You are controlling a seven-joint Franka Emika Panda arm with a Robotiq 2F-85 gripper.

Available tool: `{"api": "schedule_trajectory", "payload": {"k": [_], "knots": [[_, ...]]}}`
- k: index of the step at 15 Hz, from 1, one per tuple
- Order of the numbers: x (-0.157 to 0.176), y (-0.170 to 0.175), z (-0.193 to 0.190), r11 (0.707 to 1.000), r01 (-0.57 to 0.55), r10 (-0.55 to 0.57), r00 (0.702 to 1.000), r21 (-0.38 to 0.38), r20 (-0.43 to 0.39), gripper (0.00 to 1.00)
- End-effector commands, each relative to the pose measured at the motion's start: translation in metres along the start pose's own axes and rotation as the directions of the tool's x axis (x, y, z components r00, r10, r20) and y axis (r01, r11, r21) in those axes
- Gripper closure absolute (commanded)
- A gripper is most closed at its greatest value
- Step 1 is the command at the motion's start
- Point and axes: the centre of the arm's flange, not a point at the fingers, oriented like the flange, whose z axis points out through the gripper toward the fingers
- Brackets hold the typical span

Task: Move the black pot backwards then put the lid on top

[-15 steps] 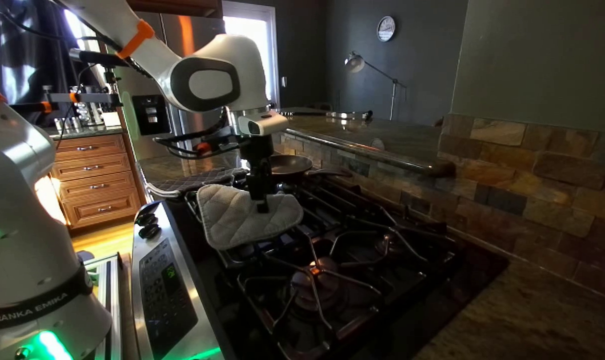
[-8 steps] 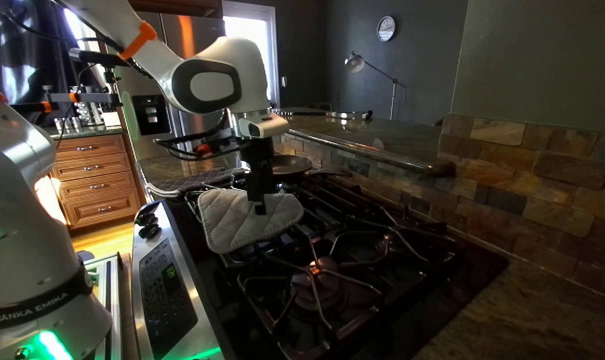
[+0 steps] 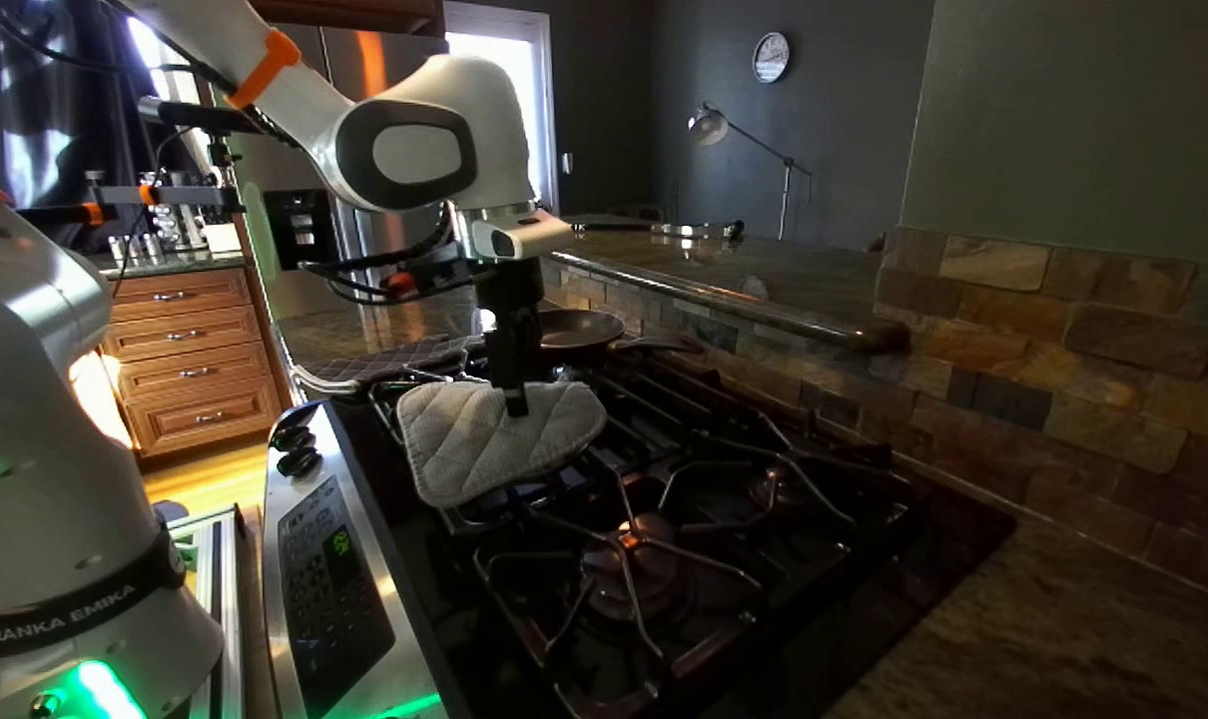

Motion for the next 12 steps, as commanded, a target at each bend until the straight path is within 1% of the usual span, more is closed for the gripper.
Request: {"api": "schedule_trajectory", "payload": {"k": [1,4,12], "knots": [[-0.018,0.001,-0.01,1.0,0.001,0.0,0.999,-0.031,0.053,0.0],[-0.025,0.0,-0.007,0.999,0.013,-0.01,0.997,-0.042,0.08,0.0],[-0.018,-0.006,0.011,0.999,0.011,-0.008,0.997,-0.039,0.081,0.0]]}}
